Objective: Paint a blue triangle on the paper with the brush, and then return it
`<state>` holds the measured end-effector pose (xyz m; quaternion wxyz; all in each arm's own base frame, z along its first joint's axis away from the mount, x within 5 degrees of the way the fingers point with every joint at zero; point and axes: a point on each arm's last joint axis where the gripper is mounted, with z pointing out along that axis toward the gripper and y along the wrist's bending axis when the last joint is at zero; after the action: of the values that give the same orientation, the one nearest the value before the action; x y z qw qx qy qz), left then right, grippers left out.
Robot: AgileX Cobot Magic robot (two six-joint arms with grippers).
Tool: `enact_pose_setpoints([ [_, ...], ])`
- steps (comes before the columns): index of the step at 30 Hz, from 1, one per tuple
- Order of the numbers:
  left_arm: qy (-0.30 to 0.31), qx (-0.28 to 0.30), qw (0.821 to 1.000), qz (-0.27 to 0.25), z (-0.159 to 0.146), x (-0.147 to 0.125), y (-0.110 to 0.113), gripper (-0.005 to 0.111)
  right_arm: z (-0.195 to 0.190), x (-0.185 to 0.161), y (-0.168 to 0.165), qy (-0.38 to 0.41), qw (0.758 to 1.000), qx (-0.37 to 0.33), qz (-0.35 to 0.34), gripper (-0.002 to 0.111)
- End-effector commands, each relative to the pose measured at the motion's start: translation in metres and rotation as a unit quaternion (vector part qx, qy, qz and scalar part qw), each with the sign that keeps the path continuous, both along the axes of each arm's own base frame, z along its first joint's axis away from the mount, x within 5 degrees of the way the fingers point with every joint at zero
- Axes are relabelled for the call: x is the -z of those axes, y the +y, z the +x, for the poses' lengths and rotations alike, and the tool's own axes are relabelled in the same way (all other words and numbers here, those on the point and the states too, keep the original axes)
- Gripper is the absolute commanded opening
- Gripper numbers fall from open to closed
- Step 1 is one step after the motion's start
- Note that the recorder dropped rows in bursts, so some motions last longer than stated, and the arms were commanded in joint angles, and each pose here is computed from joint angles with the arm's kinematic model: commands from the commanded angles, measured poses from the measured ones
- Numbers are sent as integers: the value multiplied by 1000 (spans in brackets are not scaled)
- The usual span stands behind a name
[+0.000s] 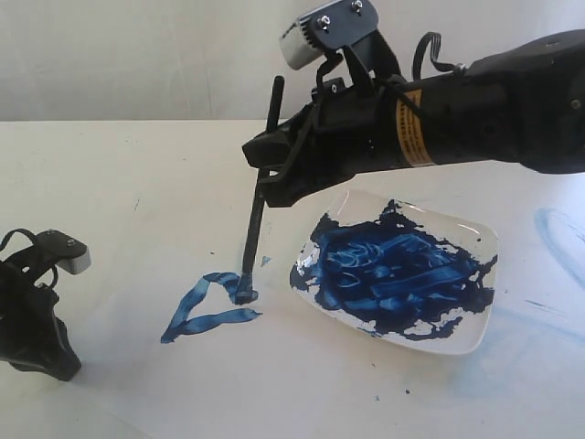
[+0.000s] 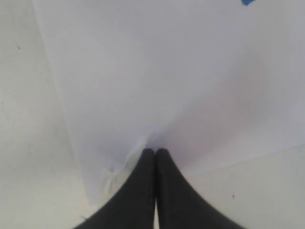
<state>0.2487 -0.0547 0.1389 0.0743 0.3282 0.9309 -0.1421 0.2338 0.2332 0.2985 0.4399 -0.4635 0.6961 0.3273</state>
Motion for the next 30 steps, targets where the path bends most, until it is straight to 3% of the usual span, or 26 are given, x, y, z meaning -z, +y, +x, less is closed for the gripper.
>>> enact_pose_setpoints([
  [1,18,3,1000,-8,-5,1,-3,0,-1,-4,-3,-1,1000,2,4,0],
  [24,13,2,1000,-7,-4,1,-2,0,8,6,2,-24,1000,1,-3,0],
  [30,13,2,1000,-7,-4,1,-2,0,6,9,1,25,1000,14,-5,0],
])
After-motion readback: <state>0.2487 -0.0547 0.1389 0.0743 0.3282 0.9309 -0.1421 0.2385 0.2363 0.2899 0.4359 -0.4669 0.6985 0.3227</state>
